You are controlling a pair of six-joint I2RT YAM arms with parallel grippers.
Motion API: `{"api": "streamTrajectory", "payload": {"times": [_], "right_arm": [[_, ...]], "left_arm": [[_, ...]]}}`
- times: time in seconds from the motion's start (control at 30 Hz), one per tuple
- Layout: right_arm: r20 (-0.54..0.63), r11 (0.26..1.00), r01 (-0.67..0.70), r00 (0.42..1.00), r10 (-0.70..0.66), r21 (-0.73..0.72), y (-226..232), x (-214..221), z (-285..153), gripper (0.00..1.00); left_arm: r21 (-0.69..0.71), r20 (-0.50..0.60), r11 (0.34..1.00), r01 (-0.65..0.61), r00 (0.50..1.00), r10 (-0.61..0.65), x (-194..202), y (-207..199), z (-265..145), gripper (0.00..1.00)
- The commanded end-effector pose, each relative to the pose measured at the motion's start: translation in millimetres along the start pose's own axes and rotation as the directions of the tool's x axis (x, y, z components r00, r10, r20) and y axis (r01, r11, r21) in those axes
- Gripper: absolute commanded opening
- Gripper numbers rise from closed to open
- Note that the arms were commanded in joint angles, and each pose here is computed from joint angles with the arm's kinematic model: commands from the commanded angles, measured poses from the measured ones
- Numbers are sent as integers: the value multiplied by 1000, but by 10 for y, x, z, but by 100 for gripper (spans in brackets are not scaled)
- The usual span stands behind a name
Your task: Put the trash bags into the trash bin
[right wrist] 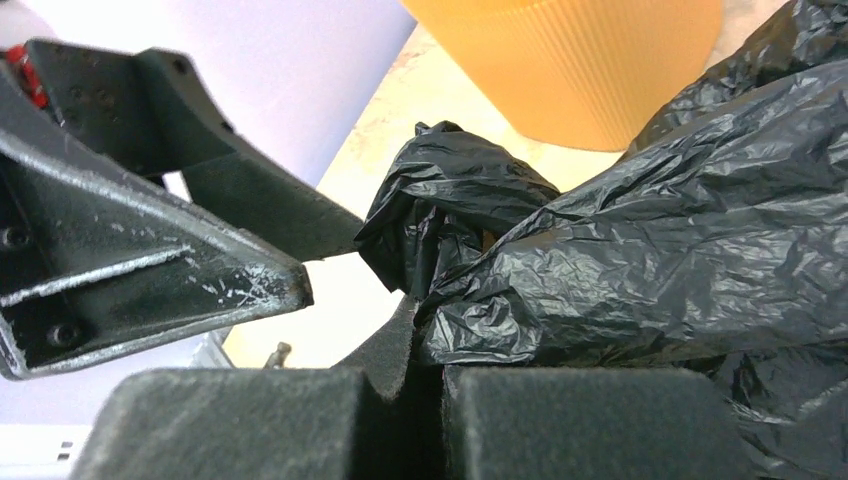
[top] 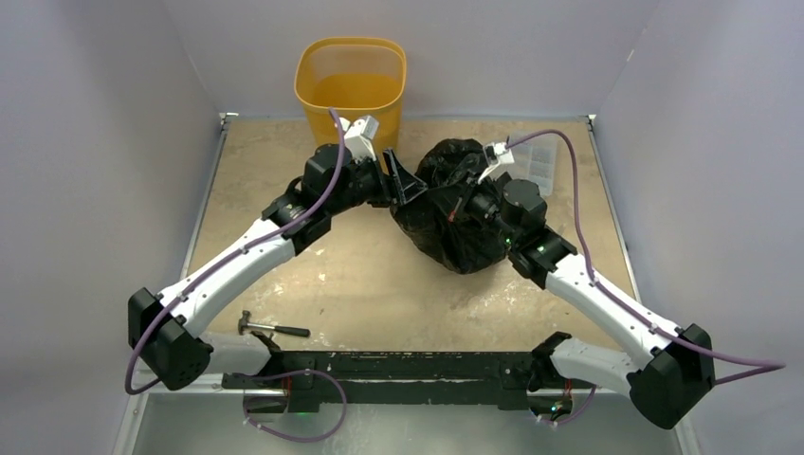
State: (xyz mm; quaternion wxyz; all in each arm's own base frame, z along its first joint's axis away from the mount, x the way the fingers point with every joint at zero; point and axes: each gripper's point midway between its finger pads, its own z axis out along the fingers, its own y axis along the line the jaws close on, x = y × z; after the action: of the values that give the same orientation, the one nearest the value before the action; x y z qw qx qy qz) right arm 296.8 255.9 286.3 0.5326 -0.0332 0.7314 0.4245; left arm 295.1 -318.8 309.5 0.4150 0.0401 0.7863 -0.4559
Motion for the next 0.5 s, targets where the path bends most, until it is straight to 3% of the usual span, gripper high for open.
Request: {"api": "streamTrajectory", "payload": {"times": [0.0, 0.1, 0.2, 0.33, 0.4, 0.47], "right_arm": [[66, 994, 76, 995, -81, 77, 62, -458, -23, 0], [48, 988, 154, 987, -153, -25, 388, -701, -11, 0], [96, 925, 278, 960, -262, -260, 1054, -1054, -157, 0], [384, 814, 431, 879, -282, -390, 1708, -1632, -778, 2], [435, 890, 395, 859, -269, -230, 1452, -1817, -760, 3], [322, 952, 288, 896, -307, 107, 714, -1810, -412, 1]], "left_arm": [[-81, 112, 992, -95, 988, 103, -340, -43, -280, 57], [-161, 158, 981, -108, 978, 133, -445, 56, -425, 58], [-232, 216, 968, -94, 965, 146, -552, 155, -580, 58], [-293, 317, 955, -56, 936, 152, -701, 233, -841, 59], [-323, 361, 946, -33, 919, 155, -755, 286, -969, 61], [-341, 382, 940, -22, 910, 160, -771, 322, -1057, 63]]}}
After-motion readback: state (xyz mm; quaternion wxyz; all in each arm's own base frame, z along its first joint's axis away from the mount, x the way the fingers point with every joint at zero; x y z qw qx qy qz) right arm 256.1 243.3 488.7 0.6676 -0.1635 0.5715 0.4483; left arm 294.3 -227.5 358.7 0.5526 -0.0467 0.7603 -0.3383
